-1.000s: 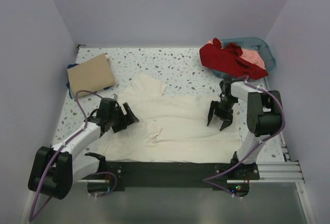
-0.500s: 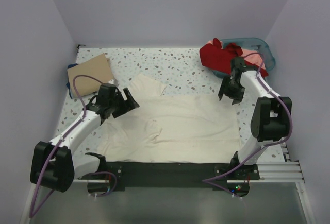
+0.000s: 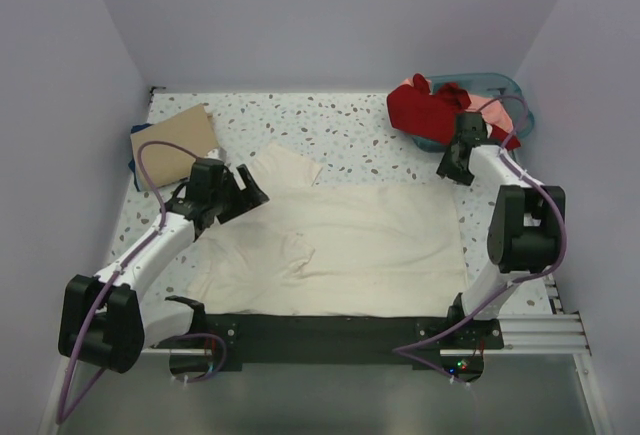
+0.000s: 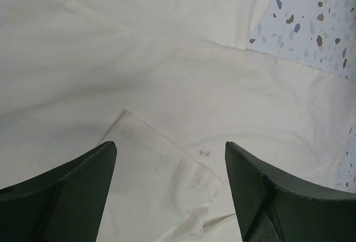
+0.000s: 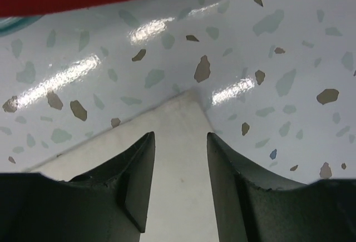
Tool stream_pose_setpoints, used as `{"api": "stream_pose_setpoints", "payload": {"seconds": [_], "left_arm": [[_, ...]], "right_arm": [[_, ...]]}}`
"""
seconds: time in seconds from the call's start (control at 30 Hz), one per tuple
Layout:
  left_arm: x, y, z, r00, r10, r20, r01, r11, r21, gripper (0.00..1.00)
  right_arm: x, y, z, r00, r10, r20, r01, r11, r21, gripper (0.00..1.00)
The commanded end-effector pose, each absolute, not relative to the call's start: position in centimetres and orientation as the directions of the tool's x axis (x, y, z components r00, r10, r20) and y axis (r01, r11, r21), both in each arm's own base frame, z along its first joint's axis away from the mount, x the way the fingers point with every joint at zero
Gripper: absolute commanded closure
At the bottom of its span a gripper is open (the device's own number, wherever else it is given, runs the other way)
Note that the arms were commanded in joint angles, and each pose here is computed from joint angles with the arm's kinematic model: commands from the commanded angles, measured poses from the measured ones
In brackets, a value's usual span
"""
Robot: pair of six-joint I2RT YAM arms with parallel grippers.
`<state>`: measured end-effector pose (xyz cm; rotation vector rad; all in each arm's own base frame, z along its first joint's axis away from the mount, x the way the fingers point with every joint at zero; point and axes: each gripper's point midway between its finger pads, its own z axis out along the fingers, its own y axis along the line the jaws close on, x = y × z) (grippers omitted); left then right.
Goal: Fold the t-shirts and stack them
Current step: Fold the tshirt
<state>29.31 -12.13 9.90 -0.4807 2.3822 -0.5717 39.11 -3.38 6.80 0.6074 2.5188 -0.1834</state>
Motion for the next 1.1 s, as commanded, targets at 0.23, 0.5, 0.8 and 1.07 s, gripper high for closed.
{"api": "stream_pose_setpoints", "payload": {"seconds": [0.23,0.5,0.8,1.07], "left_arm": [[31.2,-11.9,13.1,-0.665,-0.476,-0.576,-0.147,0.839,-0.524,0.16],[31.2,-12.0,13.0,-0.668,-0.473,-0.575,-0.146,0.840,-0.522,0.16],[33.3,-12.0,13.0,-0.654,-0.444,-0.612,-0.123,0.861,-0.493,0.16],[41.9,-12.2,15.4,-0.626,-0.312,-0.715,-0.033,0.926,-0.375,0.20]], "right_arm": [[41.1,-5.5,4.4,-0.722,0.439,-0.535,0.509,0.861,0.019,0.57],[40.7,-4.9,3.1,-0.736,0.457,-0.500,0.507,0.861,0.040,0.57],[40.7,-4.6,1.5,-0.766,0.454,-0.455,0.495,0.868,0.032,0.66],[40.4,-4.2,1.0,-0.782,0.456,-0.425,0.487,0.872,0.040,0.94]]}}
